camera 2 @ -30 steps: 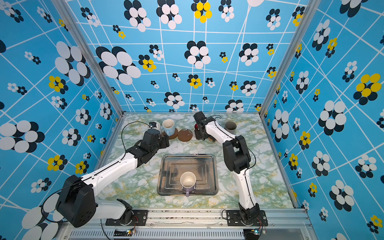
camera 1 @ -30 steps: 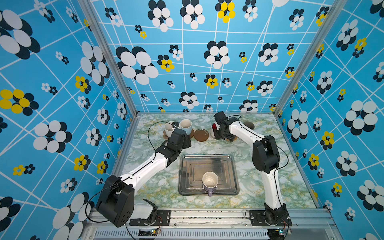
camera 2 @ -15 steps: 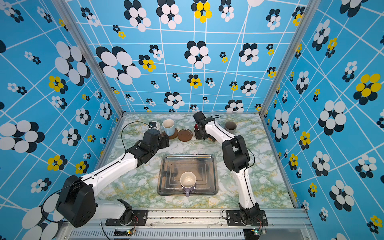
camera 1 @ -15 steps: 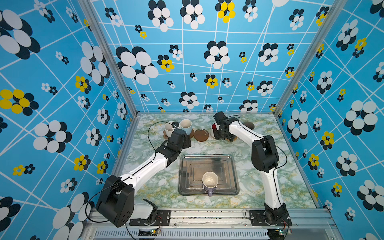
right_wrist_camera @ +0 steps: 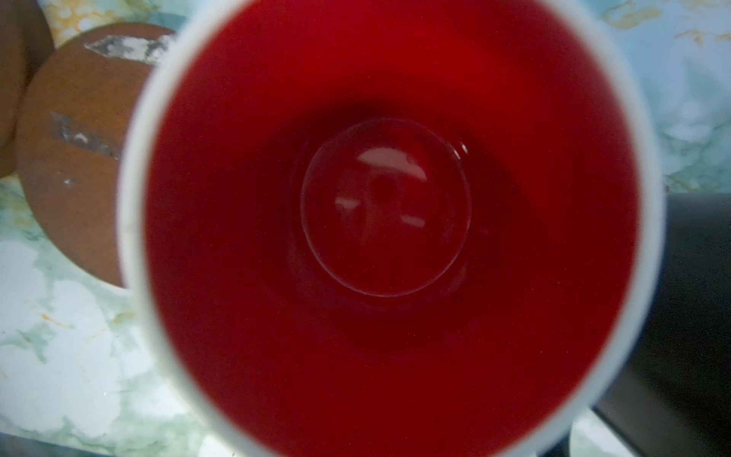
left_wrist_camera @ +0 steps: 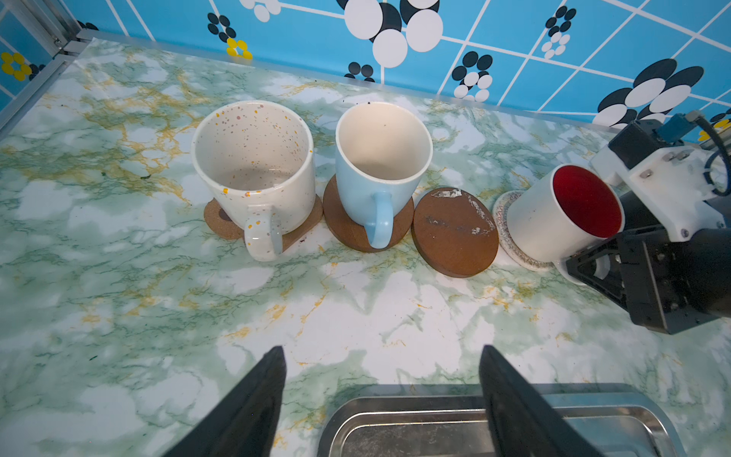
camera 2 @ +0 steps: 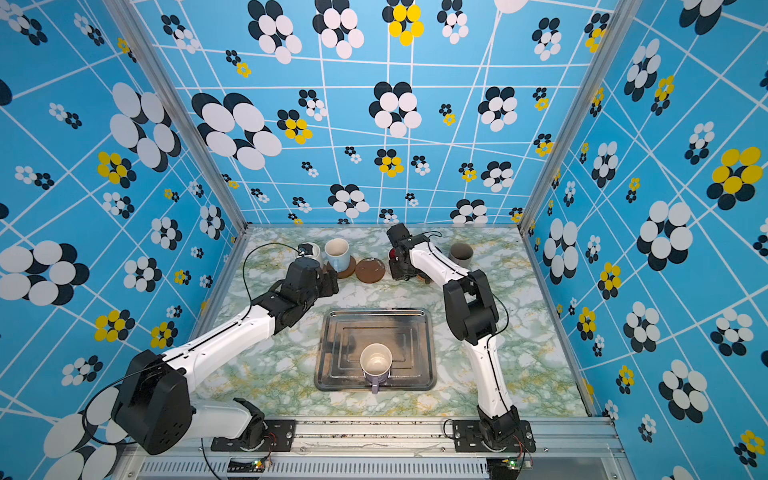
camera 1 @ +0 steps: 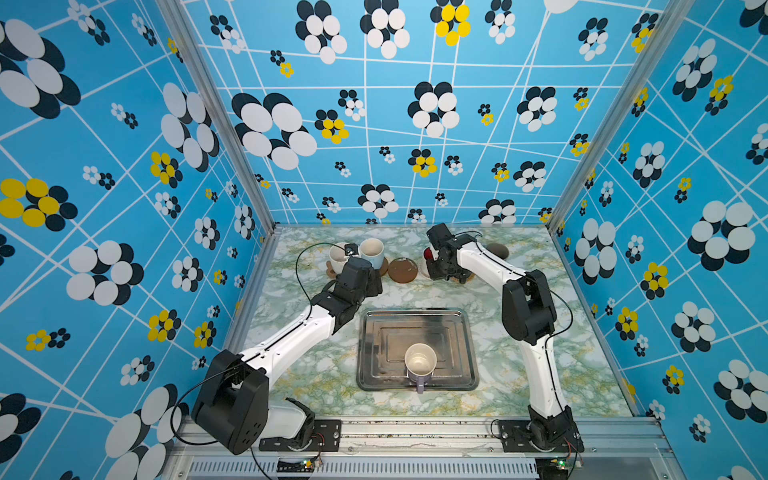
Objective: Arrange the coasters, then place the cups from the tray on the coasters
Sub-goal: 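Lower the red-lined mug onto the woven coaster beside the black mug, then open and raise the right gripper while the left gripper moves over the tray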
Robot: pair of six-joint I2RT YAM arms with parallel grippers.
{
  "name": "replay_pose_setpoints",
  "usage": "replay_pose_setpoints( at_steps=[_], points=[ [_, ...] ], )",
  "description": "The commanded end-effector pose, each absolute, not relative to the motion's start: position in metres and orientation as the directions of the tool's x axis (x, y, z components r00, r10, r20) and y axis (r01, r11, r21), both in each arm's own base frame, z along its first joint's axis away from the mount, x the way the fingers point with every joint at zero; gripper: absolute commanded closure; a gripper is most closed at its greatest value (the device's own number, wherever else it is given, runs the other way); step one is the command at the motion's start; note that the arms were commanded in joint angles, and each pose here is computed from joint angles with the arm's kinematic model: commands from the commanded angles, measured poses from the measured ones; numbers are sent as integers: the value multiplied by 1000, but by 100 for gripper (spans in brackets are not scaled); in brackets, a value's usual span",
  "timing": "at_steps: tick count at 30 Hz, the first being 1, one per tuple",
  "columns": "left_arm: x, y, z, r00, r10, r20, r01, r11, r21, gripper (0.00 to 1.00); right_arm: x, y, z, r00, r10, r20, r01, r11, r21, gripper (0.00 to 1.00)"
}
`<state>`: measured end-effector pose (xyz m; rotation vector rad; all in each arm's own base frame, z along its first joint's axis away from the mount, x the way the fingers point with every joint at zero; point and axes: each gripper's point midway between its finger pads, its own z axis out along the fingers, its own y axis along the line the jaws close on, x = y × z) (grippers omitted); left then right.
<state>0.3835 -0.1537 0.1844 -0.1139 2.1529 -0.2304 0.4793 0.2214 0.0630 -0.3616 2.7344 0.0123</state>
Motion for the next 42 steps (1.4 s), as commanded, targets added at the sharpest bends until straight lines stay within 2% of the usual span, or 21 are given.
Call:
replay_pose_setpoints(
  at_steps=[1,15,21,24,28,36,42],
  points=[
    [383,-151,187,-554,-181,-813,3,976,-220,22,496,225,80,-871,-242,-427,-254,967,-30,100],
    [382,-150,187,-554,-181,-813,2,976,-218,22,494,225,76,-881,-239,-408,-252,967,-23,100],
    [382,-150,188,-552,-182,-814,1,976,-219,22,492,224,77,-883,-241,-404,-253,967,-23,66],
    [382,-150,189,-552,-182,-814,2,976,-219,22,492,224,77,-884,-241,-401,-253,967,-26,57],
    [381,-150,189,-551,-182,-815,2,976,-219,22,490,223,82,-882,-241,-406,-253,967,-24,53],
    [379,-149,192,-546,-185,-817,4,975,-224,22,482,221,101,-868,-225,-442,-249,969,-5,50],
    [376,-146,195,-544,-185,-819,0,975,-220,22,473,216,145,-833,-198,-517,-241,970,17,46]
  ],
)
